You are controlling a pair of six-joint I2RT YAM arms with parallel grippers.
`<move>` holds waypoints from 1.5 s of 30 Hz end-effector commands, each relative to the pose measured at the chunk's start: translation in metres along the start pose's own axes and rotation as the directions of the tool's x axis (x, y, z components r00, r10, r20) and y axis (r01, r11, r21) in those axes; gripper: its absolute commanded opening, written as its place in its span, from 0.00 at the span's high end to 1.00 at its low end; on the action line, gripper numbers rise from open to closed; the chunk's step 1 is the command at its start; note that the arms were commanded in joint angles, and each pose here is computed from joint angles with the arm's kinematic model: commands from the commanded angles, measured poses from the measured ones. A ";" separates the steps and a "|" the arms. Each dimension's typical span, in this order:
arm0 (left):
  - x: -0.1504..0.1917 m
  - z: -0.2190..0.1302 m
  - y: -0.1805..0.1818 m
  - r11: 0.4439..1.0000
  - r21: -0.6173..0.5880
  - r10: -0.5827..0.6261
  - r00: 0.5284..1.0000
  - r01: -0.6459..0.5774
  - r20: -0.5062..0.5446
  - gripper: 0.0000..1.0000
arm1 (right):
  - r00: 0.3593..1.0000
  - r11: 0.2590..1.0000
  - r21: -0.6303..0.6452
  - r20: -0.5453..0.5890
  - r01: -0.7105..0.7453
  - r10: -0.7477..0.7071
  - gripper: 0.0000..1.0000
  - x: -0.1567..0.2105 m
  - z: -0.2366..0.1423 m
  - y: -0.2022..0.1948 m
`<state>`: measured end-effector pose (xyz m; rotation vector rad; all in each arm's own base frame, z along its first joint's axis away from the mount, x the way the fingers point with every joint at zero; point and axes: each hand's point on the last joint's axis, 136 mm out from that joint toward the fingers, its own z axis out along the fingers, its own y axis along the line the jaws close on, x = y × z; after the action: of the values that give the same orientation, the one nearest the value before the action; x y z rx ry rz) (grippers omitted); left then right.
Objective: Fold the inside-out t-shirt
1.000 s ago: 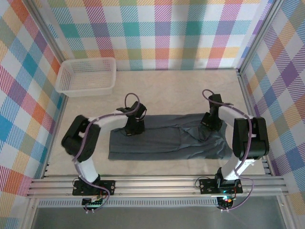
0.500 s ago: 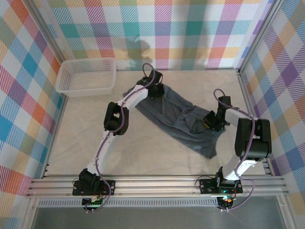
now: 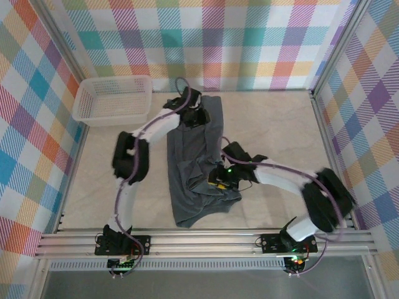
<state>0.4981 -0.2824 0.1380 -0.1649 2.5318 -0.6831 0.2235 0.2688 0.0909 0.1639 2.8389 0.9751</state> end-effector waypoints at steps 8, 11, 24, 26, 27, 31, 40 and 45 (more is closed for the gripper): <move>0.069 -0.158 0.055 0.993 0.036 -0.112 0.988 0.109 0.107 0.57 | 0.988 0.985 0.170 0.150 0.019 -0.044 0.35 -0.001 -0.060 -0.107; 0.106 -0.166 0.074 0.985 0.033 -0.172 0.983 0.170 0.066 0.56 | 1.000 0.991 0.133 0.008 0.018 -0.019 0.38 0.015 -0.037 -0.109; 0.221 -0.145 0.113 0.962 -0.022 -0.271 0.954 0.271 -0.124 0.53 | 0.997 1.000 -0.001 -0.071 -0.024 0.024 0.58 0.016 0.004 -0.095; 0.237 -0.142 0.119 0.959 -0.049 -0.284 0.946 0.280 -0.154 0.53 | 0.997 1.000 -0.008 -0.072 -0.019 0.019 0.64 0.013 0.007 -0.091; 0.244 -0.142 0.122 0.956 -0.064 -0.293 0.942 0.287 -0.162 0.53 | 0.997 1.000 -0.009 -0.076 -0.017 0.016 0.69 0.013 0.009 -0.089; 0.276 -0.154 0.146 0.939 -0.161 -0.331 0.926 0.305 -0.179 0.50 | 0.996 1.000 0.002 -0.088 -0.009 0.009 0.96 0.018 0.009 -0.086; 0.327 -0.159 0.147 0.925 -0.105 -0.379 0.871 0.365 -0.312 0.42 | 0.997 0.998 -0.013 -0.053 -0.054 0.053 1.00 0.051 -0.020 -0.086; 0.323 -0.143 0.125 0.935 -0.025 -0.340 0.874 0.354 -0.347 0.42 | 0.997 0.997 -0.031 -0.046 -0.065 0.064 1.00 0.053 -0.023 -0.083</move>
<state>0.1400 -0.1643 0.0284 -0.6034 2.8903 -0.8238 0.1695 0.1967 0.0545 0.1915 2.8452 1.0258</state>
